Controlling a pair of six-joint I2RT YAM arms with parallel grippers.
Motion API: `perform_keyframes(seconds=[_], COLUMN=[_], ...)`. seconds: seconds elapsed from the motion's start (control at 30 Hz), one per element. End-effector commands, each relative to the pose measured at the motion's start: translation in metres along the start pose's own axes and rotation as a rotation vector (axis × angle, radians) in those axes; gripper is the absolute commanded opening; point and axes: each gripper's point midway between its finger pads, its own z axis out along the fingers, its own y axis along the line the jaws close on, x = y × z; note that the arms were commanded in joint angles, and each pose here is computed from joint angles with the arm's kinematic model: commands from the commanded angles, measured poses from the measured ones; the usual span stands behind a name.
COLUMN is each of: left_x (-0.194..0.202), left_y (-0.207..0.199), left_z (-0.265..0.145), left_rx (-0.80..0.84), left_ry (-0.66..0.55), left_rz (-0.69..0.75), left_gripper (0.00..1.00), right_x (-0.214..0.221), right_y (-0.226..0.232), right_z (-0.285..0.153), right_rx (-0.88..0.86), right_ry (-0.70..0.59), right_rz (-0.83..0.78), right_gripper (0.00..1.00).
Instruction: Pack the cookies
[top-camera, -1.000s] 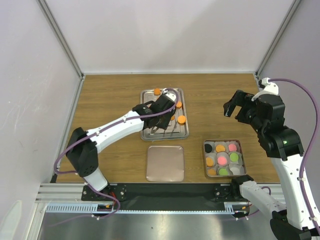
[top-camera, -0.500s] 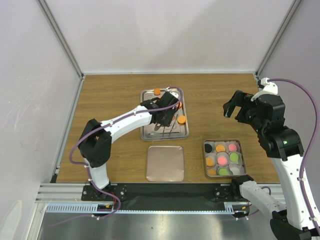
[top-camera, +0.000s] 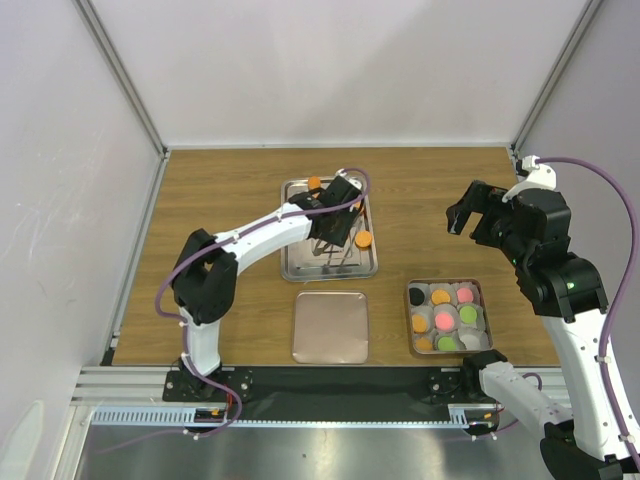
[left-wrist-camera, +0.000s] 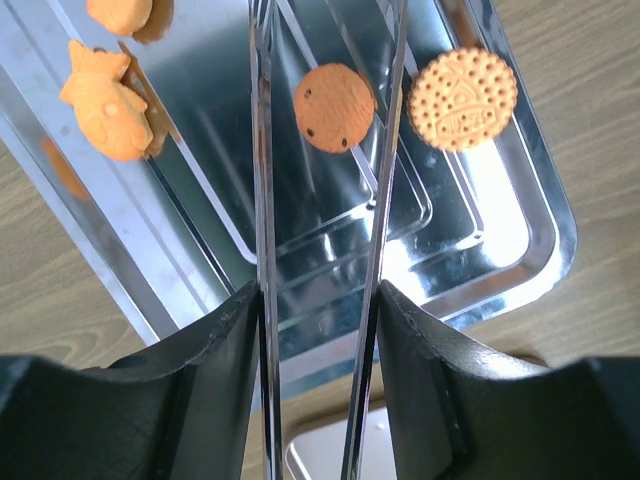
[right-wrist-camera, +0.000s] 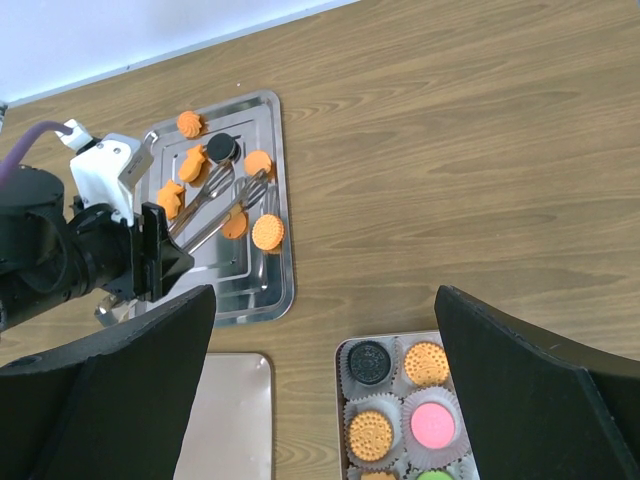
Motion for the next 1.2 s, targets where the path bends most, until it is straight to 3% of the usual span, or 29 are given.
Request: perform_keyframes(seconds=[0.0, 1.17], left_x=[-0.026, -0.040], left_y=[-0.003, -0.001], left_z=[-0.001, 0.022], left_rx=[0.029, 0.061], left_ry=[-0.056, -0.052], left_rz=[-0.003, -0.005], left_gripper=[0.53, 0.50], right_x=[-0.011, -0.009], right_y=[0.002, 0.001], right_z=[-0.003, 0.001], right_rx=[-0.013, -0.004], right_ry=[-0.046, -0.040], right_rz=[-0.012, -0.014], right_gripper=[1.00, 1.00])
